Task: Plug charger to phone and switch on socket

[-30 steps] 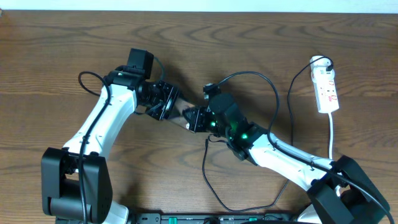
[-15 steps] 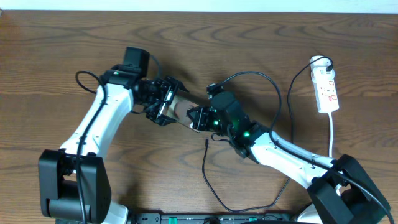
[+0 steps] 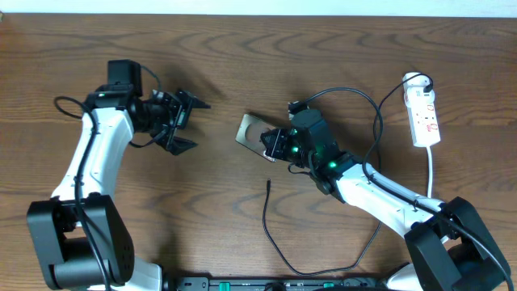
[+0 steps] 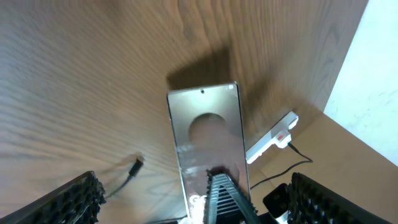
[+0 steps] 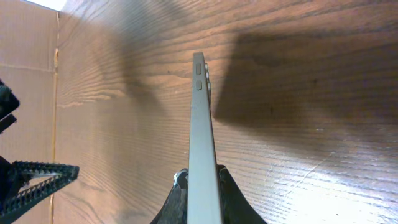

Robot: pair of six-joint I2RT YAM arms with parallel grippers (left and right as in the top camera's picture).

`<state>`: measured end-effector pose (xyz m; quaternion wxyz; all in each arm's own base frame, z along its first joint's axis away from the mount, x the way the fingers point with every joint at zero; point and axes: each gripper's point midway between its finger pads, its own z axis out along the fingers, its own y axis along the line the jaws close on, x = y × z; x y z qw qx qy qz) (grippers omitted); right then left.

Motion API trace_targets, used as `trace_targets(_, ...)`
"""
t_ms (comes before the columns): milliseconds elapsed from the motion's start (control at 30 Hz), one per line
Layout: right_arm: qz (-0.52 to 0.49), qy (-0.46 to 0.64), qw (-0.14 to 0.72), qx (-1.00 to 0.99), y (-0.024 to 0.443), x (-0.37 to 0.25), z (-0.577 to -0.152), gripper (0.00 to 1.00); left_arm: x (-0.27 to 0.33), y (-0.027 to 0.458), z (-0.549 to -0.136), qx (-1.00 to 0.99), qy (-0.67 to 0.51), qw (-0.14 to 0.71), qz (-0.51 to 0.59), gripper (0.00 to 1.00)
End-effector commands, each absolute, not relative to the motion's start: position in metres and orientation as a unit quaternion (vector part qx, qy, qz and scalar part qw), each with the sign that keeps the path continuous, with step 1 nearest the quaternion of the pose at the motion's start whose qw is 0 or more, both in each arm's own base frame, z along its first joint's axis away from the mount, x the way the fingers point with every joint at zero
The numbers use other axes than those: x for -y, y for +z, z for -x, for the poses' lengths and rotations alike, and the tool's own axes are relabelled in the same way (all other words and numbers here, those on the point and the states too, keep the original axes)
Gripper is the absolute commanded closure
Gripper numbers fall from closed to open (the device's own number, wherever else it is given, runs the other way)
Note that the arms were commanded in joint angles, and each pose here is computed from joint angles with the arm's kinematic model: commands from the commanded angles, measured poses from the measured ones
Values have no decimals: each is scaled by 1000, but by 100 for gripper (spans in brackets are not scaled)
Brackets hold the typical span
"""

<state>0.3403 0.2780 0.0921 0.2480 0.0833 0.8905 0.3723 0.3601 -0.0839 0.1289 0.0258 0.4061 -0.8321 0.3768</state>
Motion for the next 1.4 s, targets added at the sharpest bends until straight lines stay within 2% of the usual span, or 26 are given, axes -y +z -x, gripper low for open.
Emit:
trace_targets(0, -77, 383, 260, -883, 104, -280, -347, 99, 80, 142, -364, 843, 389, -3, -372, 9)
trace_targets(1367, -73, 388, 253, -883, 104, -282, -344, 99, 79, 142, -364, 844, 387, -5, -370, 9)
